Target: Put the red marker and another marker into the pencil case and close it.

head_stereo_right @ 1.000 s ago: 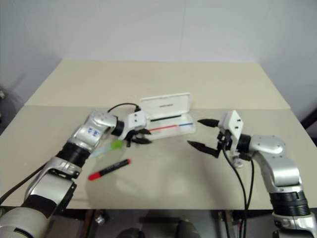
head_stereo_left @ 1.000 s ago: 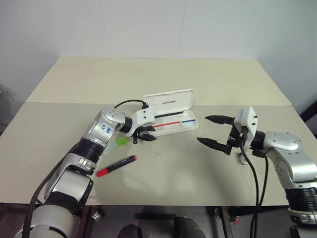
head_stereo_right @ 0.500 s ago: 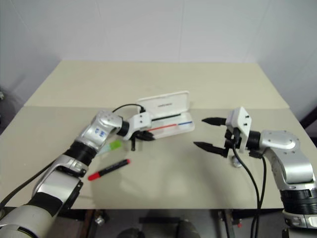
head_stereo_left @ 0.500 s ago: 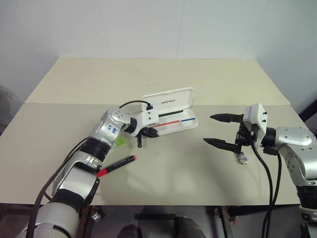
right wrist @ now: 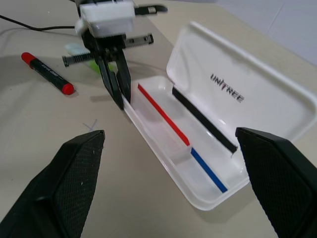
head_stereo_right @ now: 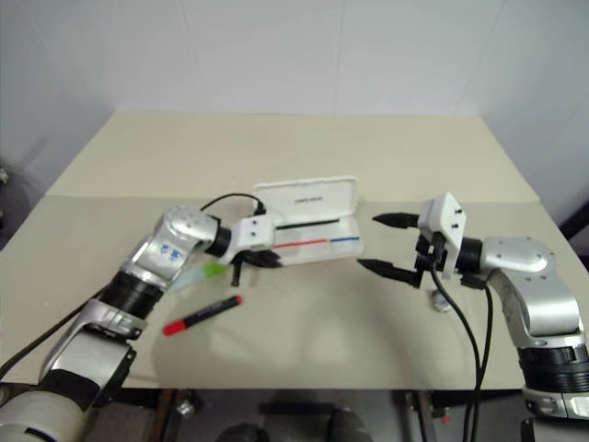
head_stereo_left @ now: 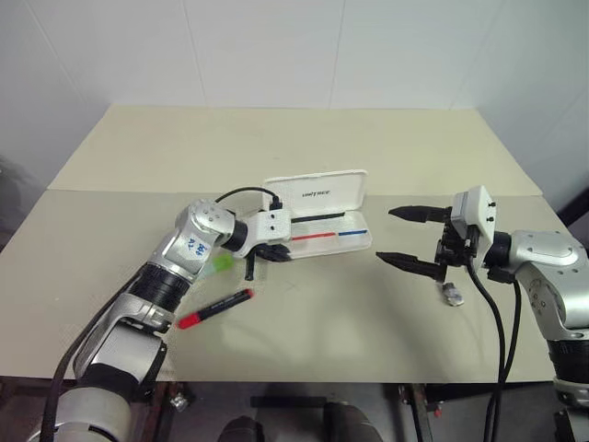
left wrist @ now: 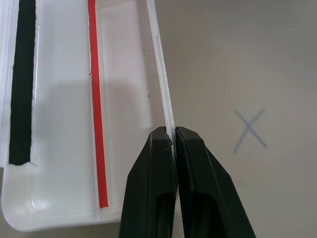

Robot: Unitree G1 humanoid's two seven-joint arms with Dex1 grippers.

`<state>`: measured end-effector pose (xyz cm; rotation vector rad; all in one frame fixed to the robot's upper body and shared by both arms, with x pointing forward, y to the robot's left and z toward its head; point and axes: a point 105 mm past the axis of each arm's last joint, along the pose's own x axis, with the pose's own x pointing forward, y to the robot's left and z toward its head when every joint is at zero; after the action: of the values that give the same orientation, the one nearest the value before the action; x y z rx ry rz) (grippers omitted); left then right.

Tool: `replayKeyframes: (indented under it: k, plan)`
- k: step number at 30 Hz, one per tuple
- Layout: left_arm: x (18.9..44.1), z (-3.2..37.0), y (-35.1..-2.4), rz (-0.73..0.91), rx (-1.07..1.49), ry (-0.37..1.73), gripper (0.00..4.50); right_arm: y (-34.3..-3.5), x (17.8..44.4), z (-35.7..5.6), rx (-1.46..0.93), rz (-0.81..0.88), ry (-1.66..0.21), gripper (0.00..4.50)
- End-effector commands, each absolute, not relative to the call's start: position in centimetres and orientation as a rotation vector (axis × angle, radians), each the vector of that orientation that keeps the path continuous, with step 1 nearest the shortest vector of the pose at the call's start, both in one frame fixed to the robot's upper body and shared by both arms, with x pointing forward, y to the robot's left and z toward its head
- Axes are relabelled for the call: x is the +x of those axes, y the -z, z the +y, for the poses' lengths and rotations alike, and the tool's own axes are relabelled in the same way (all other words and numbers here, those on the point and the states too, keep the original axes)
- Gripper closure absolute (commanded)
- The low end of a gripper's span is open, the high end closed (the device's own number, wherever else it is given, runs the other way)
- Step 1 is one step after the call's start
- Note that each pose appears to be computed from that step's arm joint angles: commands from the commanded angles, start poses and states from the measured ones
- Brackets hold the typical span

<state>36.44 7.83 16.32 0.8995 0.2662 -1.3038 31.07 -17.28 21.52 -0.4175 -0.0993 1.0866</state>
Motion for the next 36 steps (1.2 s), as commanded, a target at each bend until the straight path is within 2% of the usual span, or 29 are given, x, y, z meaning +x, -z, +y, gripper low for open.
replayKeyframes:
  k: [1, 17, 28, 32, 36]
  plan:
    - [34.8, 6.7, -17.5, 0.190, 0.936, 1.361, 4.47, -22.5, 30.9, -17.0, -0.427, -0.135, -1.098, 0.00]
    - [30.7, 5.6, -14.6, 0.264, 0.914, 1.474, 4.47, -22.1, 29.1, -18.6, -0.428, -0.082, -1.080, 0.00]
    - [31.0, 5.5, -13.6, 0.293, 0.922, 1.458, 4.47, -21.6, 28.2, -18.6, -0.409, -0.072, -1.063, 0.00]
    - [31.1, 5.2, -13.6, 0.291, 0.913, 1.455, 3.38, -21.5, 28.2, -18.5, -0.408, -0.071, -1.068, 0.00]
    - [31.2, 4.6, -14.2, 0.262, 0.904, 1.452, 1.99, -21.5, 28.2, -18.3, -0.407, -0.073, -1.073, 0.00]
